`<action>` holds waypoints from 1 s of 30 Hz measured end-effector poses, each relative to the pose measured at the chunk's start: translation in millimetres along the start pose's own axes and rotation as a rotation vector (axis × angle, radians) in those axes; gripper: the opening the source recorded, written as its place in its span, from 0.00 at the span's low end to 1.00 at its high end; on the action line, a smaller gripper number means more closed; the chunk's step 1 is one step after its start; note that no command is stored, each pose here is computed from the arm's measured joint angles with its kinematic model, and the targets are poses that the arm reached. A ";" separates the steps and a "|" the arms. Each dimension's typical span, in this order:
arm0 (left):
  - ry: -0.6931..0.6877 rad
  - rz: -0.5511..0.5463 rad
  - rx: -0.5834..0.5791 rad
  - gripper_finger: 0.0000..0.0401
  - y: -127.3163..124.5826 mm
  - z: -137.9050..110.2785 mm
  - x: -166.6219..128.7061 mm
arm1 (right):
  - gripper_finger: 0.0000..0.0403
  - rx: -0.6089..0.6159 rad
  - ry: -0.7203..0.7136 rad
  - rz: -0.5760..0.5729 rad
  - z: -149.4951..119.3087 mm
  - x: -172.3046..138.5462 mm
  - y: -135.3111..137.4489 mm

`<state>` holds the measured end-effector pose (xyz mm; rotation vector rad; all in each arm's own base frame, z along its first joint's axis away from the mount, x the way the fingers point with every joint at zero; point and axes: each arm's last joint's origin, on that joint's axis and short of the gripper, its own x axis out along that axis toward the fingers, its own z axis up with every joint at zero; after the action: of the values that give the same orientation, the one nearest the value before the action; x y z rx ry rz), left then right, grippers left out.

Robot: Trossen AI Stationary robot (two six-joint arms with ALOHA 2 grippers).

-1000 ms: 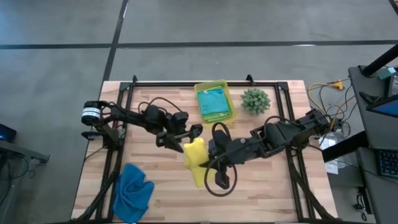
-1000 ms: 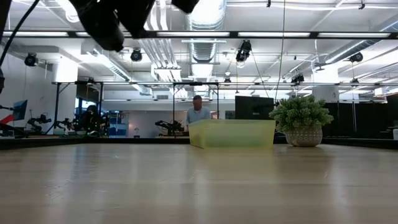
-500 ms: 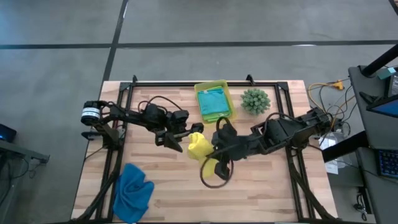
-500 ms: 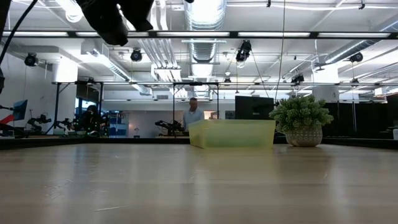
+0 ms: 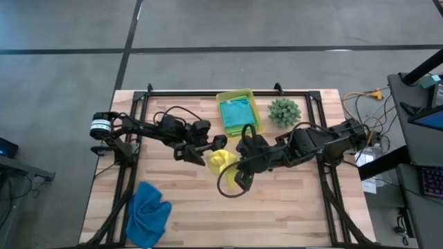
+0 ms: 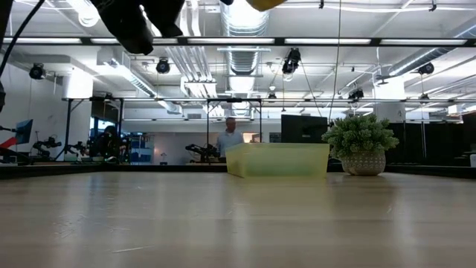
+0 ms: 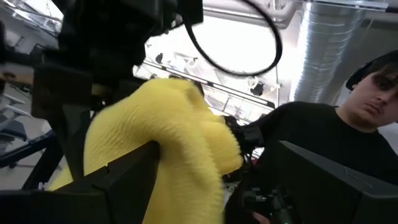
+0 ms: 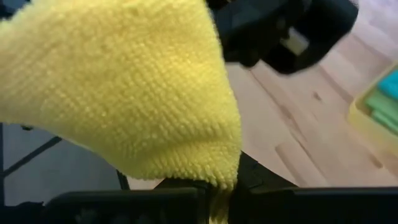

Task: Fold microfiber towels
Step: Put the yellow microfiber cloth into the yellow bin

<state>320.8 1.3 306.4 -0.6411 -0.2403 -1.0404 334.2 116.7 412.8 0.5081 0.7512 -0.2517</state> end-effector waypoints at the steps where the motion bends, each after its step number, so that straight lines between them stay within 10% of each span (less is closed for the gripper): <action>1: -0.006 0.004 0.000 0.77 -0.1 0.4 0.0 | 0.03 0.015 0.006 -0.007 -0.7 0.4 -0.8; 30: 0.089 0.232 0.116 0.77 12.9 23.8 26.4 | 0.03 0.345 0.070 -0.145 -3.1 4.1 -19.1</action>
<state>347.7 0.9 332.9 -0.5031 -0.1433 -0.8232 327.8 101.9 401.3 0.7926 0.8180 -0.5061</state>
